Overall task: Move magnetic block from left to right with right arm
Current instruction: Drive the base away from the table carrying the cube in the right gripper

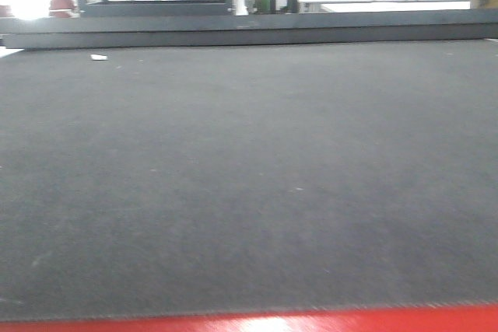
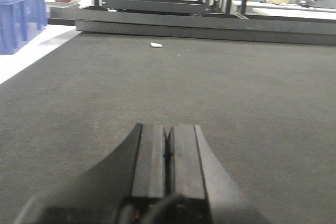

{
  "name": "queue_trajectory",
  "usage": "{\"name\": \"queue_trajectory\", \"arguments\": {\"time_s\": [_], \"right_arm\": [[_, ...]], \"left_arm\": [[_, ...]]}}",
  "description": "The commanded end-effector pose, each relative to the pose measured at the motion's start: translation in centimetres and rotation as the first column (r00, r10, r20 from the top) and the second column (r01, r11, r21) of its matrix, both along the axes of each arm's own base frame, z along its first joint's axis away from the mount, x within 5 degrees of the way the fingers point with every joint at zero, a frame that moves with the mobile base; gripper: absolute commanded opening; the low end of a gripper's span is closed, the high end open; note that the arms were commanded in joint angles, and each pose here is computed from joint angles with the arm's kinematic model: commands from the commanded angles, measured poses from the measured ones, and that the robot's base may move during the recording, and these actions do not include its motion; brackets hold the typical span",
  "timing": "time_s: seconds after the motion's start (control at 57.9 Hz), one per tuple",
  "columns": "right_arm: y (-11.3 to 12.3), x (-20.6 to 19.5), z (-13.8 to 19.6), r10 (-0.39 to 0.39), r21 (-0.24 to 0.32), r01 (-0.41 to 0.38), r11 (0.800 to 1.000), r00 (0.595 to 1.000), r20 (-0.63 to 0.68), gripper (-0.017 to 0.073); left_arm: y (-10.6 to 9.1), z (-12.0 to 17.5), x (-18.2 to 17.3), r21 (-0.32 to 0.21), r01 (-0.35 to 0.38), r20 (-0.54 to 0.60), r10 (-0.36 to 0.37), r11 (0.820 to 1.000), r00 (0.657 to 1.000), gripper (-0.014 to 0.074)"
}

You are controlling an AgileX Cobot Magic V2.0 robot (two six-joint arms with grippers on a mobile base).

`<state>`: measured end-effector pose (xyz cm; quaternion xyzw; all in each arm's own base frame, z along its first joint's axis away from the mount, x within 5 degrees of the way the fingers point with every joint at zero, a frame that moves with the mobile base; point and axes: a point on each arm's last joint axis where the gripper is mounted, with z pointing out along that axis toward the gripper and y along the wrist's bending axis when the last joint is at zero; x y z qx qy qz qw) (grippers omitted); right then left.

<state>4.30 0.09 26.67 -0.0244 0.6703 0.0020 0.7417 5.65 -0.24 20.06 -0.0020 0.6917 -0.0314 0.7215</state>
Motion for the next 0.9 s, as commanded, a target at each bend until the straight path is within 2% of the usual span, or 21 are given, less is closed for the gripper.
{"name": "queue_trajectory", "arguments": {"time_s": [0.0, 0.881], "right_arm": [[0.02, -0.25, 1.73, -0.003, -0.014, 0.005, 1.000, 0.994, 0.111, 0.0265], [0.02, -0.25, 1.73, -0.003, -0.014, 0.005, 1.000, 0.994, 0.111, 0.0265]], "left_arm": [[0.03, 0.50, -0.09, -0.014, 0.000, 0.083, 0.001, 1.000, 0.997, -0.0126], [0.03, 0.50, -0.09, -0.014, 0.000, 0.083, 0.001, 1.000, 0.997, -0.0126]]}}
